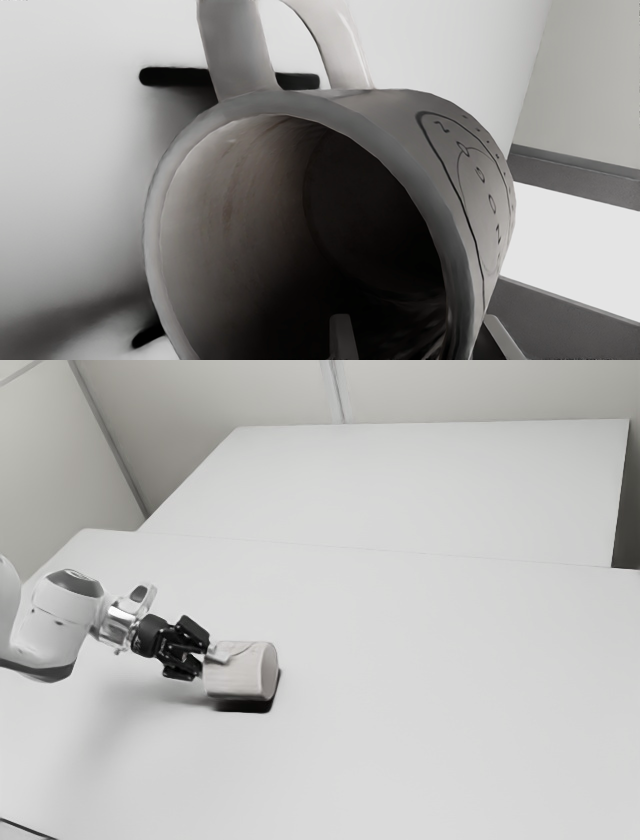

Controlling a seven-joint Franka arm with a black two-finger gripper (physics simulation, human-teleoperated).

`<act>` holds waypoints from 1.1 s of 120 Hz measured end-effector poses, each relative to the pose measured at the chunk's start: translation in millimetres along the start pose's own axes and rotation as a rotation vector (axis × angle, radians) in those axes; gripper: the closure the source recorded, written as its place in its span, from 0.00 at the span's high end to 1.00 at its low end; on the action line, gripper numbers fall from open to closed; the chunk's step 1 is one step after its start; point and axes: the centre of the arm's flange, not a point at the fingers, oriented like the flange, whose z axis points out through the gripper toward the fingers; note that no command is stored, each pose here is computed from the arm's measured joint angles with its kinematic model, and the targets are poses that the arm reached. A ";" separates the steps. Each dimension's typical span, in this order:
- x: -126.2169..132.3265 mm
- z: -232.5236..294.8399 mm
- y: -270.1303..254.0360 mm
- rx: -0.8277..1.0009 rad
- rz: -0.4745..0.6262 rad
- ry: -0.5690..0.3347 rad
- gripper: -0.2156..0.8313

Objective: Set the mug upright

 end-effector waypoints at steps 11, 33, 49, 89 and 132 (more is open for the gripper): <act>-0.1 0.6 1.8 -0.010 0.011 0.000 0.22; 1.4 -0.6 11.3 -0.041 0.045 0.015 0.17; 2.4 -1.0 22.0 -0.061 0.077 0.022 0.11; 6.1 -17.5 61.1 -0.019 0.163 0.072 0.06; 21.1 -29.1 100.5 0.382 0.139 0.019 0.05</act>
